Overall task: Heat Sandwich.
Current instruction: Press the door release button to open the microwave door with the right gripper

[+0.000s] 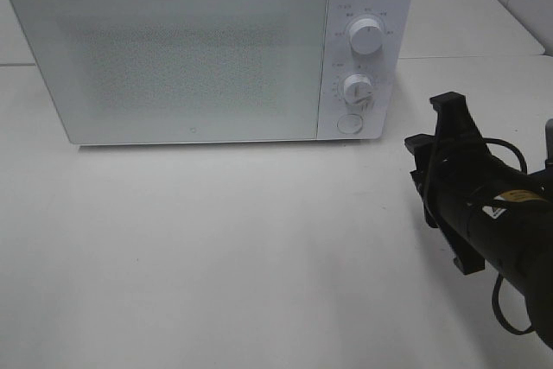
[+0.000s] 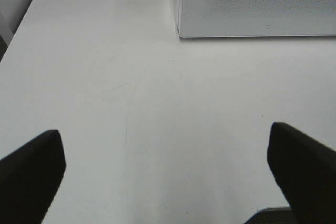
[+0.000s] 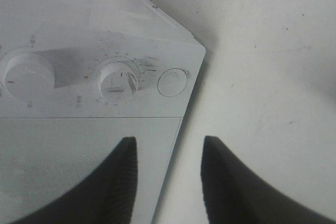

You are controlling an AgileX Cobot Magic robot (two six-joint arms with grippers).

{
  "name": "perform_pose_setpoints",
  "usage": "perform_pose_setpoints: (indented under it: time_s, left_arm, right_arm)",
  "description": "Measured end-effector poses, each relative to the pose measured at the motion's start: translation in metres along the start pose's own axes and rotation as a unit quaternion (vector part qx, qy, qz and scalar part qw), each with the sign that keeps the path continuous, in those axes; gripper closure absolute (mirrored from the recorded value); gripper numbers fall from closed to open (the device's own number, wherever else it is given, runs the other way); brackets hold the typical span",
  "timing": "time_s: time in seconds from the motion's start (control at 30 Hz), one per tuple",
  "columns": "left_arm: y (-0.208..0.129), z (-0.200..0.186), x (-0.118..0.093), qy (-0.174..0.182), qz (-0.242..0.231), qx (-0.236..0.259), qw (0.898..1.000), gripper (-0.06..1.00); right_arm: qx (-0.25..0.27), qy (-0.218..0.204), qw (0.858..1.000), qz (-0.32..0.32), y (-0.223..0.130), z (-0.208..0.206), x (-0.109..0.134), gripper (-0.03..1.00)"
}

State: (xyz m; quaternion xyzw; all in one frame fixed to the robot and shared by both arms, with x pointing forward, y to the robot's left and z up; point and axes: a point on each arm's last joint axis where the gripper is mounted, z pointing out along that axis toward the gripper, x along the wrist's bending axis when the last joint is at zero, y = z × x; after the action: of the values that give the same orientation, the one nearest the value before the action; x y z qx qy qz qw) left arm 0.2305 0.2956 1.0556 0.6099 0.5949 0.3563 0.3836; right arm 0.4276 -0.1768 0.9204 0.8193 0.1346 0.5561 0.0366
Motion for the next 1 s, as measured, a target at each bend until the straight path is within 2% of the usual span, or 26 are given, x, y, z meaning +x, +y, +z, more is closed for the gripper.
perform_pose_setpoints:
  time_s: [0.03,0.1,0.13,0.17,0.37,0.9,1.0]
  left_arm:
    - [0.0,0.0,0.0,0.0,0.0,0.0,1.0,-0.05]
    - [0.0,0.0,0.0,0.0,0.0,0.0,1.0,-0.05]
    - [0.0,0.0,0.0,0.0,0.0,0.0,1.0,-0.05]
    - [0.0,0.0,0.0,0.0,0.0,0.0,1.0,-0.05]
    - [0.0,0.0,0.0,0.0,0.0,0.0,1.0,-0.05]
    - [0.0,0.0,0.0,0.0,0.0,0.0,1.0,-0.05]
    - [0.0,0.0,0.0,0.0,0.0,0.0,1.0,-0.05]
  right_arm:
    - [0.0,0.0,0.999,0.036,0.0,0.0,0.0,0.63]
    - [0.001,-0.002,0.998,0.069,0.0,0.0,0.0,0.71]
    - [0.001,-0.002,0.998,0.069,0.0,0.0,0.0,0.71]
    - [0.003,-0.007,0.996,0.093,-0.001,0.0,-0.001,0.79]
    - [0.007,-0.016,0.994,0.106,-0.002,0.0,-0.003,0.95]
    - [0.009,-0.018,0.994,0.105,-0.006,0.005,0.0,0.96]
    - [0.009,-0.029,0.995,0.099,-0.013,0.013,-0.004,0.96]
